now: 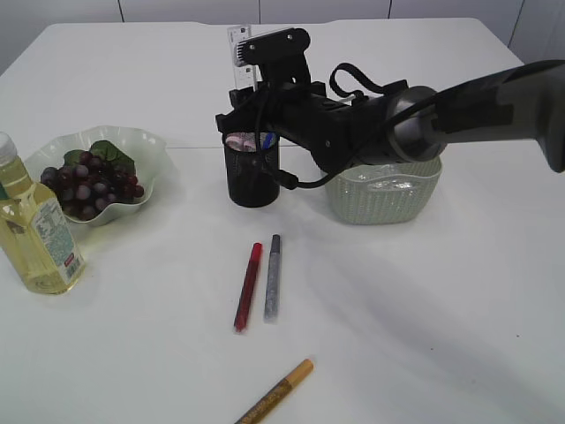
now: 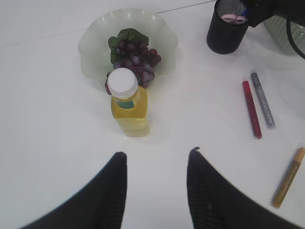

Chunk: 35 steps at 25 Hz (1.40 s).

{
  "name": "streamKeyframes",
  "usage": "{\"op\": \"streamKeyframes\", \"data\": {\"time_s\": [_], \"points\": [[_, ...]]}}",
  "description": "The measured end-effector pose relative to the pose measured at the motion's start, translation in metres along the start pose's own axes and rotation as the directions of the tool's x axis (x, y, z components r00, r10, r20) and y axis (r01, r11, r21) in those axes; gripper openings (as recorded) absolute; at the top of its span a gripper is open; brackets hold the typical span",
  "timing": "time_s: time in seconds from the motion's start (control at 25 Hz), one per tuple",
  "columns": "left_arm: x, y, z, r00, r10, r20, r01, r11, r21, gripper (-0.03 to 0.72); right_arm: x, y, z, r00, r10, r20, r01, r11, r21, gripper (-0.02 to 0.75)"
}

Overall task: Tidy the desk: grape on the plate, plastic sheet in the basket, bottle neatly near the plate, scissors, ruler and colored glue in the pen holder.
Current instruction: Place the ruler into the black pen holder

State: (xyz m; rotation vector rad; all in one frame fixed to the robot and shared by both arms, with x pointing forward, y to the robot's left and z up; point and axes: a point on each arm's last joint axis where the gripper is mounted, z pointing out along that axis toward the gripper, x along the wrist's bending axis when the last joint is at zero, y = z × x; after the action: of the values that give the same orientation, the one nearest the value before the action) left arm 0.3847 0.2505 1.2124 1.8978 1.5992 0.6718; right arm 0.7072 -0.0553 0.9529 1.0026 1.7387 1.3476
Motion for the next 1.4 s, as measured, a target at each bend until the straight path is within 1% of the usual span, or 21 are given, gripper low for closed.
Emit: {"op": "streamKeyframes", "data": {"time_s": [0.2, 0.36, 0.52, 0.72, 0.84, 1.0, 1.12, 1.28, 1.4], "points": [[0.0, 0.0, 0.0, 1.0, 0.0, 0.0, 0.0, 1.0, 0.0, 0.307, 0.0, -0.002, 0.0, 1.0, 0.0, -0.004, 0.0, 1.0, 0.026, 0.394], [0.0, 0.0, 0.0, 1.0, 0.0, 0.0, 0.0, 1.0, 0.0, 0.307, 0.001, -0.003, 0.0, 1.0, 0.005, -0.006, -0.004, 0.999, 0.036, 0.414], [0.0, 0.0, 0.0, 1.0, 0.0, 0.0, 0.0, 1.0, 0.0, 0.307, 0.001, 0.001, -0.003, 1.0, 0.028, -0.01, -0.027, 0.997, 0.073, 0.417], [0.0, 0.0, 0.0, 1.0, 0.0, 0.0, 0.0, 1.0, 0.0, 0.305, -0.002, 0.038, -0.02, 0.997, 0.073, -0.015, -0.072, 0.995, 0.068, 0.417], [0.0, 0.0, 0.0, 1.0, 0.0, 0.0, 0.0, 1.0, 0.0, 0.301, -0.003, 0.061, -0.035, 0.993, 0.117, -0.019, -0.115, 0.988, 0.103, 0.417], [0.0, 0.0, 0.0, 1.0, 0.0, 0.0, 0.0, 1.0, 0.0, 0.298, -0.002, 0.081, -0.057, 0.98, 0.199, -0.028, -0.188, 0.958, 0.217, 0.417], [0.0, 0.0, 0.0, 1.0, 0.0, 0.0, 0.0, 1.0, 0.0, 0.297, 0.001, 0.088, -0.072, 0.965, 0.259, -0.041, -0.232, 0.916, 0.327, 0.417], [0.0, 0.0, 0.0, 1.0, 0.0, 0.0, 0.0, 1.0, 0.0, 0.297, 0.008, 0.09, -0.092, 0.945, 0.32, -0.062, -0.249, 0.831, 0.497, 0.417], [0.0, 0.0, 0.0, 1.0, -0.001, 0.002, 0.001, 1.0, 0.001, 0.297, 0.014, 0.088, -0.105, 0.922, 0.381, -0.064, -0.262, 0.738, 0.622, 0.417]]}}
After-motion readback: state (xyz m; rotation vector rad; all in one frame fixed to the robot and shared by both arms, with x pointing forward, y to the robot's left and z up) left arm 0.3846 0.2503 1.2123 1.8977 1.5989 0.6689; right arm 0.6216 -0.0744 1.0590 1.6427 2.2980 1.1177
